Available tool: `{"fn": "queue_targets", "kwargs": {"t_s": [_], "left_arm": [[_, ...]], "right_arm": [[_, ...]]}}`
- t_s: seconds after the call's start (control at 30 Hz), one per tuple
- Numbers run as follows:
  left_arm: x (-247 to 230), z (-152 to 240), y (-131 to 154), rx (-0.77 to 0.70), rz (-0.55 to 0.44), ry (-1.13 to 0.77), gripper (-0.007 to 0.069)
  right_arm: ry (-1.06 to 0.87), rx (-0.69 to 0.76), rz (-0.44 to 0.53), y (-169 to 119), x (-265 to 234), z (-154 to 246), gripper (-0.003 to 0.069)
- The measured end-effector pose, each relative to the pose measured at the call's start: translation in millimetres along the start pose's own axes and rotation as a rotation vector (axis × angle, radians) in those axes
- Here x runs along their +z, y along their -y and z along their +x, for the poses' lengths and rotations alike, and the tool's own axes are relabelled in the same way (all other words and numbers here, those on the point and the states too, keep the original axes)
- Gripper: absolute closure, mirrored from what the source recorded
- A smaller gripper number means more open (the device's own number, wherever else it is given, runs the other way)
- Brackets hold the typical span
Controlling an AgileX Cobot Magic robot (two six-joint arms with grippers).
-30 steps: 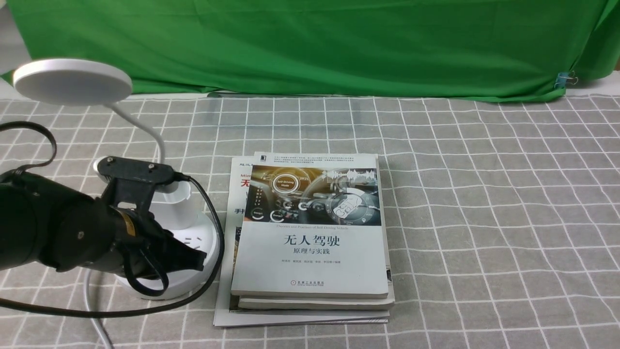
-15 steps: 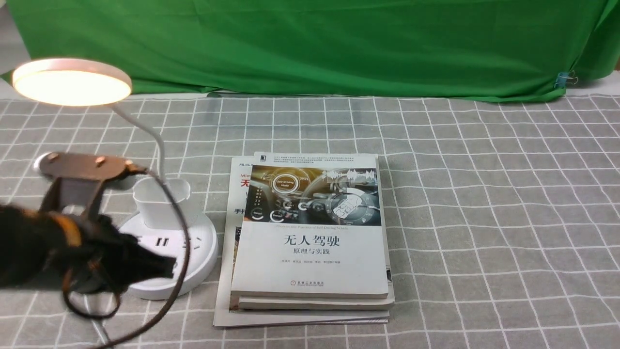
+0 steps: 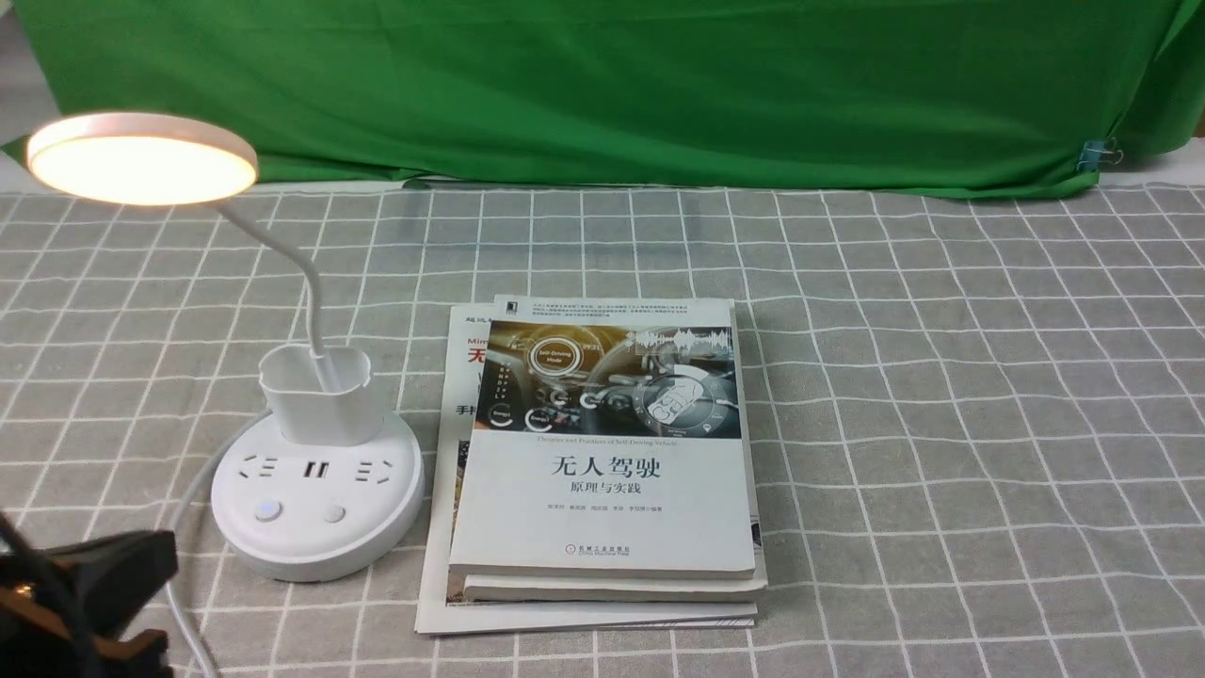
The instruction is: Turn on the desk lamp on the grey coffee tablecloth with your hand.
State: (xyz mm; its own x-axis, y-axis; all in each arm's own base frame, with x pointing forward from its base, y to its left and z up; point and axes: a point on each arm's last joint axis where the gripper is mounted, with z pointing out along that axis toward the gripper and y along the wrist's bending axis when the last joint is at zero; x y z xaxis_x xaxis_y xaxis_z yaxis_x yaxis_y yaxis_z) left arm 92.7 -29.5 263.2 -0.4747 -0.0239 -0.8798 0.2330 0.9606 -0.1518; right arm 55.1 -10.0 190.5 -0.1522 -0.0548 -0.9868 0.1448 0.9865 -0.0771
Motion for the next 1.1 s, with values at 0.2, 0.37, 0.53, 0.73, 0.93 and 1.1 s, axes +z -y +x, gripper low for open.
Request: {"fn": "queue_targets", "kwargs": {"t_s": [0.2, 0.37, 0.53, 0.73, 0.93, 1.1], "left_arm": [[-19.0, -4.5, 1.2, 0.004, 0.023, 0.139, 0.0607], [-21.0, -5.1, 1.3, 0.006, 0.021, 0.162, 0.0607], [-20.8, -4.8, 1.2, 0.026, 0.019, 0.161, 0.0607], [-21.0, 1.8, -3.7, 0.099, -0.028, 0.194, 0.0607], [-23.7, 28.4, -13.3, 0.101, -0.108, 0.306, 0.0607], [-7.5, 78.1, -24.3, 0.095, -0.173, 0.308, 0.0607]], "right_arm": [[0.0, 0.0, 0.0, 0.0, 0.0, 0.0, 0.0414], [0.0, 0.0, 0.0, 0.0, 0.0, 0.0, 0.0414], [0.0, 0.0, 0.0, 0.0, 0.0, 0.0, 0.0414], [0.0, 0.0, 0.0, 0.0, 0.0, 0.0, 0.0414], [0.0, 0.0, 0.0, 0.0, 0.0, 0.0, 0.0414], [0.0, 0.0, 0.0, 0.0, 0.0, 0.0, 0.0414]]}}
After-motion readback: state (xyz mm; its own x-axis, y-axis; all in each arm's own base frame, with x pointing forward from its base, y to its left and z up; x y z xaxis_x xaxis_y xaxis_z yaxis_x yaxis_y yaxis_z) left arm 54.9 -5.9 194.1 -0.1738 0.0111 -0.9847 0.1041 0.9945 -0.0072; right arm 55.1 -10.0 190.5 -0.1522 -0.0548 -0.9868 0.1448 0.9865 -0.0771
